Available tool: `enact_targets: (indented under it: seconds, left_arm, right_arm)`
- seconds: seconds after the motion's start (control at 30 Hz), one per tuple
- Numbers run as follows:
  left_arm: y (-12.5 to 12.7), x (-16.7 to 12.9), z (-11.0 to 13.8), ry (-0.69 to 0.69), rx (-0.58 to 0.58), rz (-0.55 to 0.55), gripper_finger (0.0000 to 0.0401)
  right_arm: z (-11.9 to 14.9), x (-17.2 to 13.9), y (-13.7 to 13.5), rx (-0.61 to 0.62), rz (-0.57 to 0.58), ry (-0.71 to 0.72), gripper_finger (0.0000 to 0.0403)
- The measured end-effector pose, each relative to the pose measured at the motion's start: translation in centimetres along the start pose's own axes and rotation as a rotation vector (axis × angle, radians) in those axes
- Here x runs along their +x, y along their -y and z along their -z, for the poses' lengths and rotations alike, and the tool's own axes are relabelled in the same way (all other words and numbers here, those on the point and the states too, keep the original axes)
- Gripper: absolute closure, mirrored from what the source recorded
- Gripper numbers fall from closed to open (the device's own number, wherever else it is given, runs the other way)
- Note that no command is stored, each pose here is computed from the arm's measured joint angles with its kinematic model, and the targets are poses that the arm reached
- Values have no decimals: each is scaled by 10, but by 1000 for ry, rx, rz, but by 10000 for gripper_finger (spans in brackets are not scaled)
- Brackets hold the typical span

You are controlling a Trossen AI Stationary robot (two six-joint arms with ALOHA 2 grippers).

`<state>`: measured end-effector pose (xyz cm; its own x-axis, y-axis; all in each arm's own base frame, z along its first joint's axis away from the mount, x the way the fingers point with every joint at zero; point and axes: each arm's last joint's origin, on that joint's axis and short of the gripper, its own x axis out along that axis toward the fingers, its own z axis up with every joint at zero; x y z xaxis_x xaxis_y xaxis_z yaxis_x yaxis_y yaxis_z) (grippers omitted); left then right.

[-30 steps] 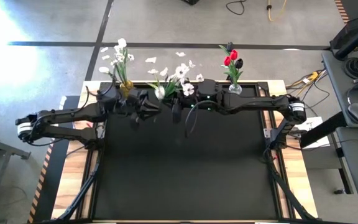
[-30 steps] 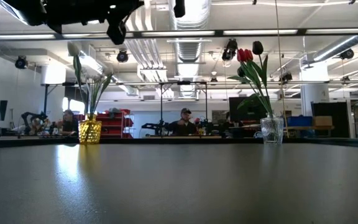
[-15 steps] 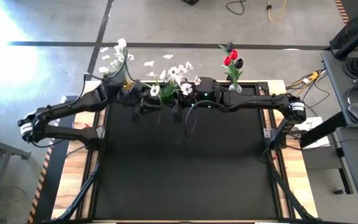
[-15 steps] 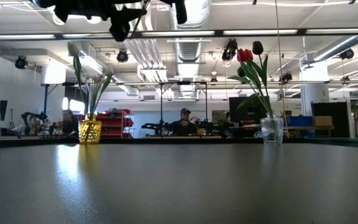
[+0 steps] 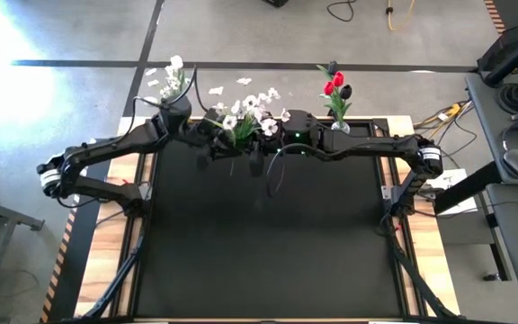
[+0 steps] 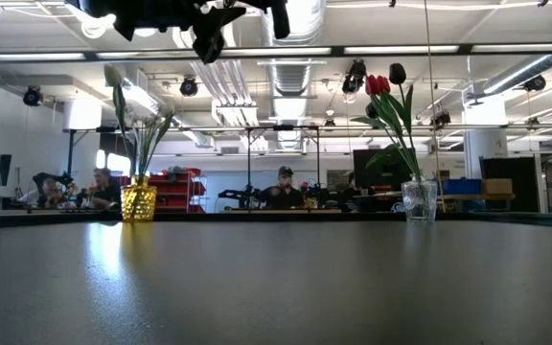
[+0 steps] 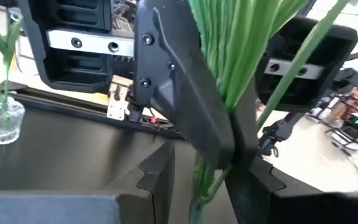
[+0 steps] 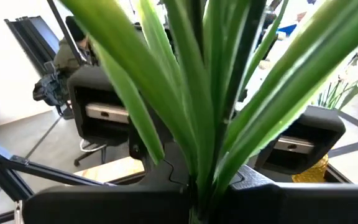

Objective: Sort flowers into vase by color
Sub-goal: Put the white flowers into the yellow vase

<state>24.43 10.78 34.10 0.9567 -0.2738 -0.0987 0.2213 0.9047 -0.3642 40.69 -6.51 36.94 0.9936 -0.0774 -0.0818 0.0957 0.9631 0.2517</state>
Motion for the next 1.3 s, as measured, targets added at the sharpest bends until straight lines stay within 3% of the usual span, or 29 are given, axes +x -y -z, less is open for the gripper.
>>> enact_targets:
  seconds: [0.2, 0.43, 0.77, 1.03, 1.3]
  left_arm:
    - [-7, -7, -4, 0, -27, 19, 293]
    - [-9, -7, -4, -3, -7, 43, 389]
    - [-12, -4, -3, -2, 4, 47, 398]
    - [-12, -4, -2, -9, 13, 37, 399]
    - [-12, -11, -5, 21, 64, -79, 399]
  right_arm:
    - [2, 0, 3, 0, 14, -27, 393]
    - [2, 0, 4, 1, 17, -23, 392]
    - [2, 0, 4, 16, 23, -20, 387]
    - [-11, -2, 0, 22, 16, -6, 293]
    - [-37, -12, -6, -57, 71, -75, 219]
